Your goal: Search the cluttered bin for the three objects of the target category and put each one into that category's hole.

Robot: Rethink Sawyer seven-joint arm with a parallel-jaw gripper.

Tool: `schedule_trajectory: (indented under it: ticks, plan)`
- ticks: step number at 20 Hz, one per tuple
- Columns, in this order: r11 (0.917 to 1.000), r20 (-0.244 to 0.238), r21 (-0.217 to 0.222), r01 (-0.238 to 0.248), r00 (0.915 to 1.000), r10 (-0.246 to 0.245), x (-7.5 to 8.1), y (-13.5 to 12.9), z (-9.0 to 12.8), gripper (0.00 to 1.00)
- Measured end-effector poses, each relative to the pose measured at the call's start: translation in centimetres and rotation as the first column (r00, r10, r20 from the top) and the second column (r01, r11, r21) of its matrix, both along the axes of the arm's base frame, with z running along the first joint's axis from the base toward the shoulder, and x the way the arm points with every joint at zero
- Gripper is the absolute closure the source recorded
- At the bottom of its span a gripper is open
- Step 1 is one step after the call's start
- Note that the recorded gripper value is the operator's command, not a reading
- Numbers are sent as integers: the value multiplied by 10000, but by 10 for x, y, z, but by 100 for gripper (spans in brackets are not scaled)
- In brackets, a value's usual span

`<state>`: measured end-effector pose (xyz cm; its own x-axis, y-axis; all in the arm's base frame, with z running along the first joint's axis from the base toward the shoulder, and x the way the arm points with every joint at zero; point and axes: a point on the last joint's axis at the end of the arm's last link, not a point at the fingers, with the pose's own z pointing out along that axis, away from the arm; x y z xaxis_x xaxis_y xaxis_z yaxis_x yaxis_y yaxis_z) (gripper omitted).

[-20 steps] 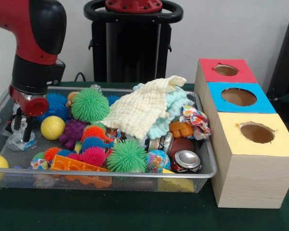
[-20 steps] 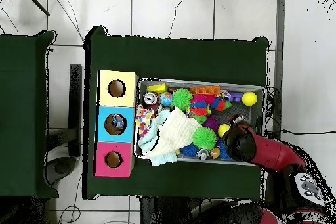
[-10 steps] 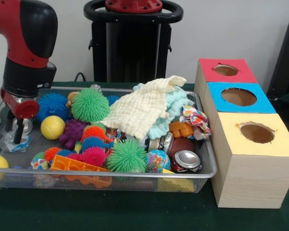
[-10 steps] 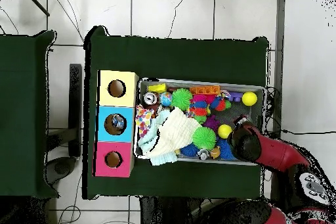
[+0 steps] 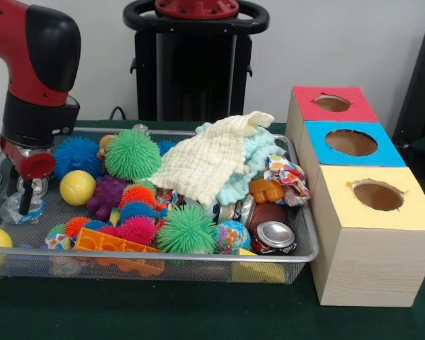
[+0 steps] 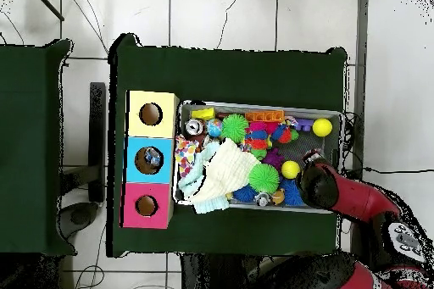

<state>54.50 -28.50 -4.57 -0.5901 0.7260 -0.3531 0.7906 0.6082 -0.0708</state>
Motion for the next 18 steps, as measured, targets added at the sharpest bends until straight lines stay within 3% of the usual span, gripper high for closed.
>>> schedule_trajectory:
  ticks: [5, 6, 18]
  plan:
    - [10000, 10, 14, 2, 10000, -2, 0, 0, 0, 0]
    - [10000, 18, 11, -41, 10000, 41, 0, 0, 0, 100]
    - [9994, 18, -41, -343, 9994, 343, 1, 0, 0, 100]
